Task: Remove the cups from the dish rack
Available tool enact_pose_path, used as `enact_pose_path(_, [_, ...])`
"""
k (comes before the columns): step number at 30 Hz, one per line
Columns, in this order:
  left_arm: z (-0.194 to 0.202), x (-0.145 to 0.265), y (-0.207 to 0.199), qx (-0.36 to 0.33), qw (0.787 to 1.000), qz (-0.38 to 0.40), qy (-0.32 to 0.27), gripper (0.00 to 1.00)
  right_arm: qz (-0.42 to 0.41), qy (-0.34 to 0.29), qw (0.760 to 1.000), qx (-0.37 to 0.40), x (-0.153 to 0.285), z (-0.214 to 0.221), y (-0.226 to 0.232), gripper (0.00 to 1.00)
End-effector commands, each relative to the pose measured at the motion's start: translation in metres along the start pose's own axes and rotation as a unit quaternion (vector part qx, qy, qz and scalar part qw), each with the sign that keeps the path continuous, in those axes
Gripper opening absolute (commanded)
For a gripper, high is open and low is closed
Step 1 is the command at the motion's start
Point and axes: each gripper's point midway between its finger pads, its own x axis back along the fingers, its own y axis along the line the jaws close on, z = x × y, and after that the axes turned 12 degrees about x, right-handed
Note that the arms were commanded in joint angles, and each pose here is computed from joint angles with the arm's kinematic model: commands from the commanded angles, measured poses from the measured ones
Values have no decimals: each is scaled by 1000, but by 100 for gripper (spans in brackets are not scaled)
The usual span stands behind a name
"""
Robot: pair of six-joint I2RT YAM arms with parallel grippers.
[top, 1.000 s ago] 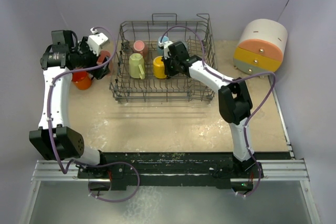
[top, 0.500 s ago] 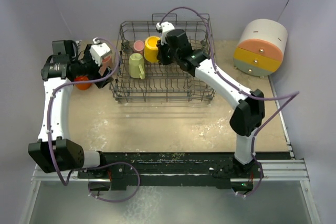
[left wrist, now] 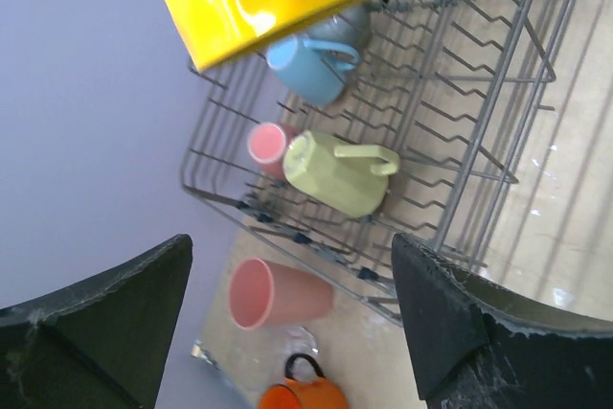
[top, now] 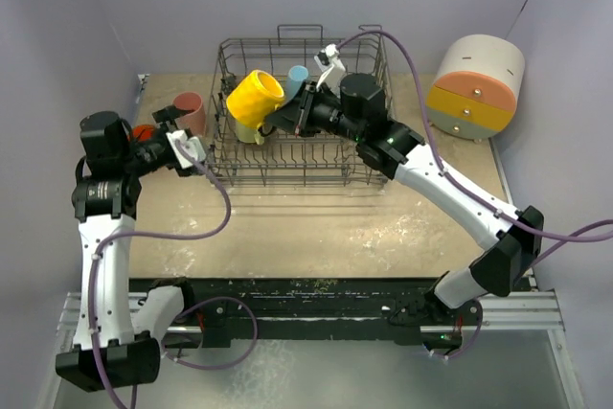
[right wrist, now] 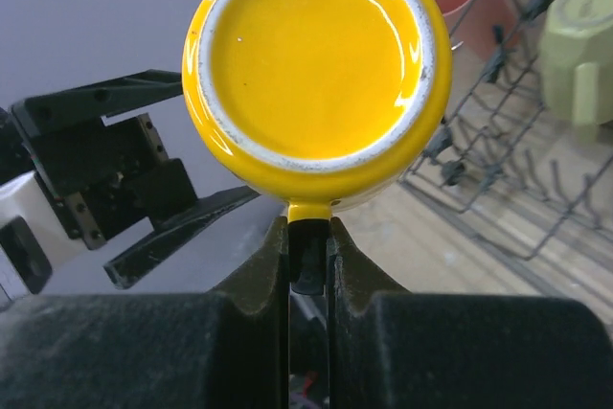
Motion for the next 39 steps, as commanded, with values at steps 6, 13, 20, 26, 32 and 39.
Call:
enact_pose_path(6, [-56, 18, -7, -178, 978, -34, -101, 78, -188, -56, 975, -107, 25, -27, 97, 0])
enact_pose_path(13, [-77, 29, -8, -219, 966, -54, -123, 64, -232, -40, 961, -143, 28, -10, 126, 0])
enact_pose_path(20, [-86, 35, -12, -222, 964, -57, -133, 49, -267, -34, 948, -172, 31, -2, 146, 0])
enact_pose_path(26, [-81, 36, -12, -224, 965, -60, -119, 0, -285, -22, 935, -209, 28, 8, 153, 0])
enact_pose_path(32, [-71, 37, 11, -196, 971, -107, -88, 0, -236, 3, 954, -188, 24, 21, 135, 43])
enact_pose_path(39, [-20, 38, 64, -103, 980, -160, 62, 0, -77, -4, 989, -125, 36, 19, 58, 77])
